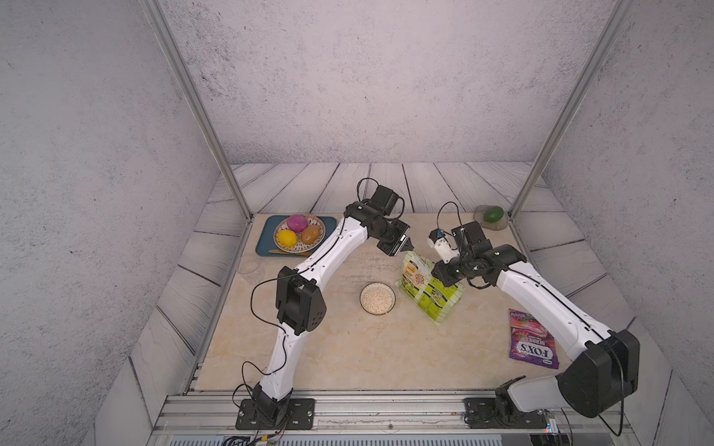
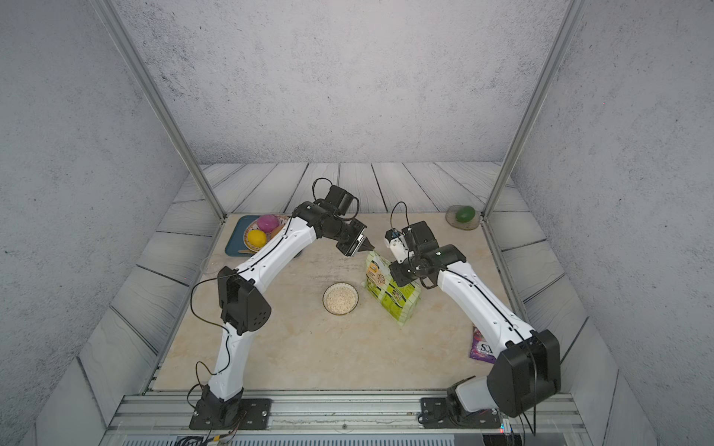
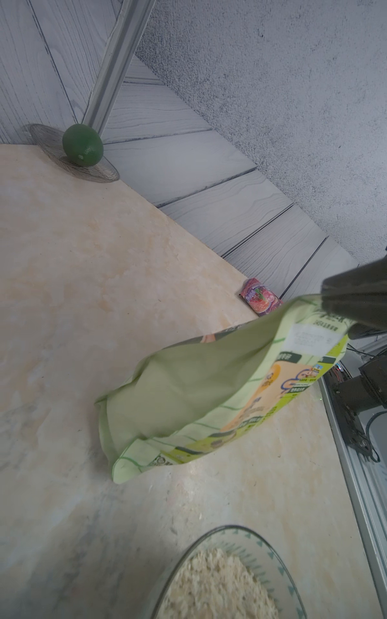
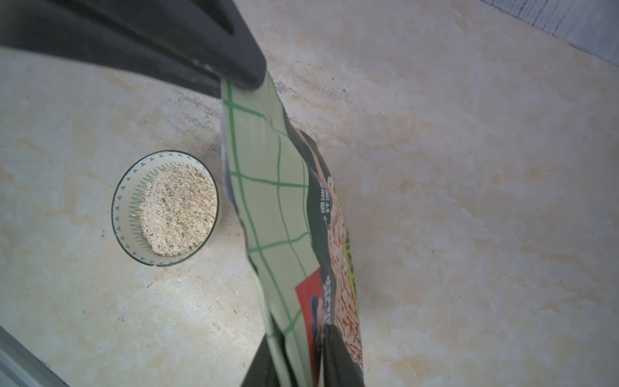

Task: Pour the oats into the breakfast bowl
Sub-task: Close the oats bag at the center of the board.

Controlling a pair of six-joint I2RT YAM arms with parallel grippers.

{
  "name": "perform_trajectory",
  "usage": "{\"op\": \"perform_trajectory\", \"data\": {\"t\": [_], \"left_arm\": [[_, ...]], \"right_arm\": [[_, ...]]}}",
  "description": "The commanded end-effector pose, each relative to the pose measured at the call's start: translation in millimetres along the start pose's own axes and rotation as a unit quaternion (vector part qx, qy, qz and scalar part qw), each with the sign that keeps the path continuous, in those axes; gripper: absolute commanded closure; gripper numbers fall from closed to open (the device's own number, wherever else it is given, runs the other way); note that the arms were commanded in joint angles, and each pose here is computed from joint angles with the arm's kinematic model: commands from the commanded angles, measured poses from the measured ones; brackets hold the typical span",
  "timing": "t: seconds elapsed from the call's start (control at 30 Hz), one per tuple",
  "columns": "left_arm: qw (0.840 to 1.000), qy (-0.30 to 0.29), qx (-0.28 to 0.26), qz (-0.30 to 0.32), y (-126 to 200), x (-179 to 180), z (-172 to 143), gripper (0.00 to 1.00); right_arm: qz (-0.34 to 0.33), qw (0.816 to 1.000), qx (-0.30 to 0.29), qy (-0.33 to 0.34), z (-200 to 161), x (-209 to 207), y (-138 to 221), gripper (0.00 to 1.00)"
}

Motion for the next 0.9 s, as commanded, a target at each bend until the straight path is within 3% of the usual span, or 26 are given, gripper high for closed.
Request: {"op": "perform_trajectory", "data": {"t": [0.0, 0.03, 0.33, 0.47, 0.6, 0.67, 0.7, 0.87], "left_arm": [[0.999, -0.023, 0.01, -0.047, 21, -24, -12, 1.0], [0.999, -0.022, 0.01, -0.048, 21, -24, -12, 1.0], [0.998, -0.026, 0.011, -0.049, 21, -24, -12, 1.0], [0.998, -0.025, 0.014, -0.048, 19, -23, -12, 1.0], [0.998, -0.026, 0.016, -0.048, 19, -23, -12, 1.0], [0.998, -0.026, 0.018, -0.048, 19, -23, -13, 1.0], [0.998, -0.026, 0.018, -0.049, 20, -24, -14, 1.0], [0.998, -0.031, 0.016, -0.052, 21, -25, -13, 1.0]], "right_arm": [[0.013, 1.0, -0.02, 0.014, 12, 4, 3, 0.89], [0.016, 0.999, -0.024, 0.018, 14, 6, 3, 1.0], [0.017, 0.994, -0.101, 0.041, 23, 15, 20, 1.0], [0.023, 0.996, -0.076, 0.036, 23, 15, 10, 0.82], [0.026, 0.998, -0.05, 0.033, 25, 13, -2, 0.79], [0.028, 0.998, -0.048, 0.037, 27, 13, -7, 0.88], [0.028, 0.998, -0.047, 0.038, 28, 13, -9, 0.98], [0.009, 0.998, -0.065, 0.021, 34, 8, -2, 1.0]]}}
Point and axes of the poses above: each gripper's point midway between its finger pads, its own y axis back along the fingers, its own x axis along the line the jaws close on, z = x × y, the point moved 2 cm from there along y, back along the fingers, and after that the axes turned 3 degrees about -y, right-handed, at the moved point
